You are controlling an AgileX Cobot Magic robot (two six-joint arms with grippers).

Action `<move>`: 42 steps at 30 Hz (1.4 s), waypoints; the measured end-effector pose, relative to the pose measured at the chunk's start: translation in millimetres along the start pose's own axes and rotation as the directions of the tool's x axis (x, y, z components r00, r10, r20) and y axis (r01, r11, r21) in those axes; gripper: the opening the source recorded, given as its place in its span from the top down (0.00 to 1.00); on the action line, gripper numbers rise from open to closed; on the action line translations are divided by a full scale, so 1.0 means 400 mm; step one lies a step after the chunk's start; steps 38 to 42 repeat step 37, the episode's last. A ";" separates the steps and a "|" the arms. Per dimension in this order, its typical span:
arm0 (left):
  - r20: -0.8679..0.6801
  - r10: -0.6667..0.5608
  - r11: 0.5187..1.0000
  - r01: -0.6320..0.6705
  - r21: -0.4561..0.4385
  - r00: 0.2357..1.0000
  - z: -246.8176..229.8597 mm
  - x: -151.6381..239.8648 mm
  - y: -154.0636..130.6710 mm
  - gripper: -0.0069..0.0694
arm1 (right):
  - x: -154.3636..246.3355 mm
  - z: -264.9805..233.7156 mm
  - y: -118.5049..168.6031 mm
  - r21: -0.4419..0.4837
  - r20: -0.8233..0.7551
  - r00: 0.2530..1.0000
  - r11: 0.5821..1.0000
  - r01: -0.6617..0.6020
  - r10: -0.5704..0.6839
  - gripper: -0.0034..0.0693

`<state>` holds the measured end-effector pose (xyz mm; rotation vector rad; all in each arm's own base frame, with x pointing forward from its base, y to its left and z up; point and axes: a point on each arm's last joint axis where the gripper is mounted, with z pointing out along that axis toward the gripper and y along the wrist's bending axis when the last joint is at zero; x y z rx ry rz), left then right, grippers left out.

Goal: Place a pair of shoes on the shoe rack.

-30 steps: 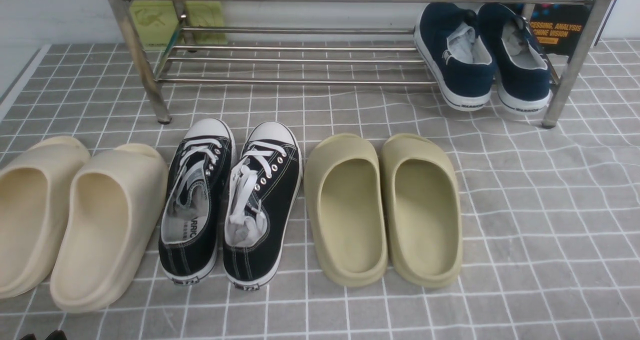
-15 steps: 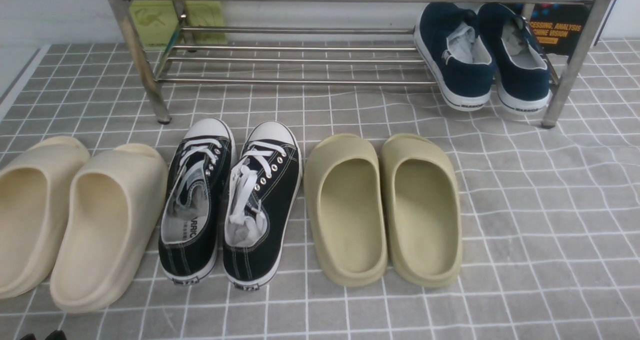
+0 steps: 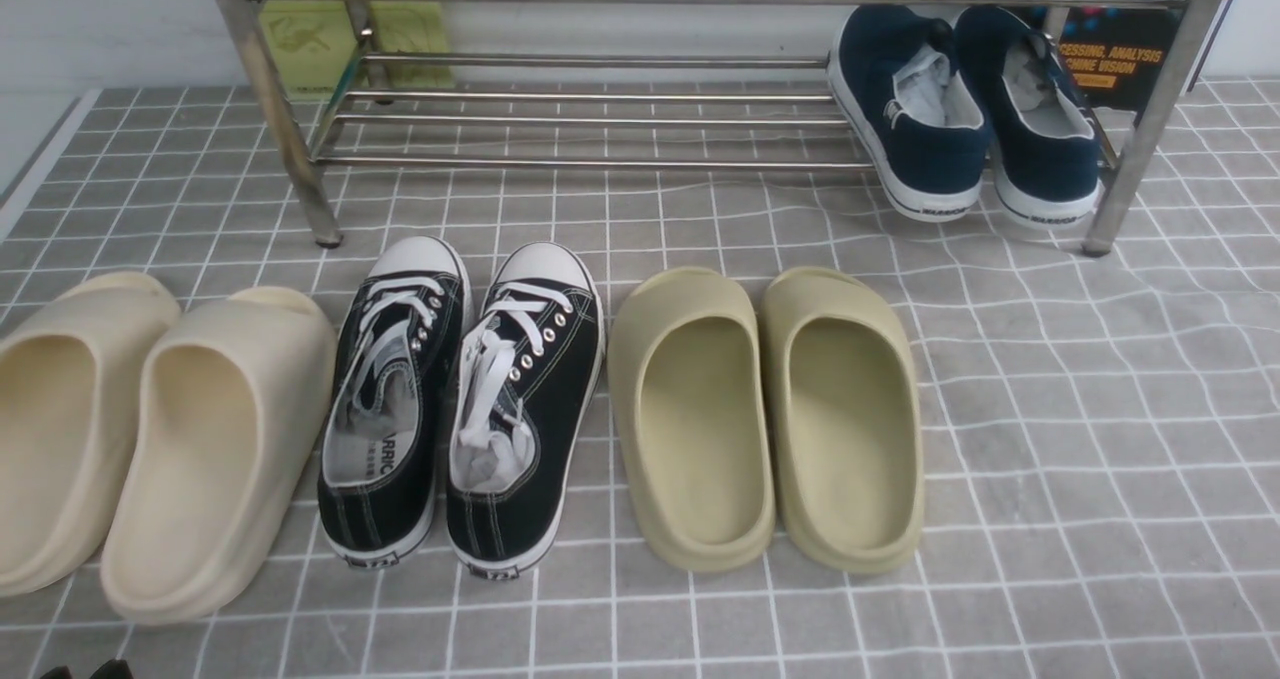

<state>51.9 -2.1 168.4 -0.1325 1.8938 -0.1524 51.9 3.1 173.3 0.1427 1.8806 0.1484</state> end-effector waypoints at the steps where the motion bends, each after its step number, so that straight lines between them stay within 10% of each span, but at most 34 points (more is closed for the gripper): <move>1: 0.000 0.000 1.000 0.000 0.000 1.000 0.000 0.000 0.000 0.60 | 0.000 0.000 0.000 0.000 0.000 1.000 1.000 0.000 0.000 0.91; 42: 0.000 0.000 1.000 0.000 0.000 1.000 0.000 0.000 0.000 0.60 | 0.000 0.000 0.000 0.000 0.000 1.000 1.000 0.000 0.000 0.84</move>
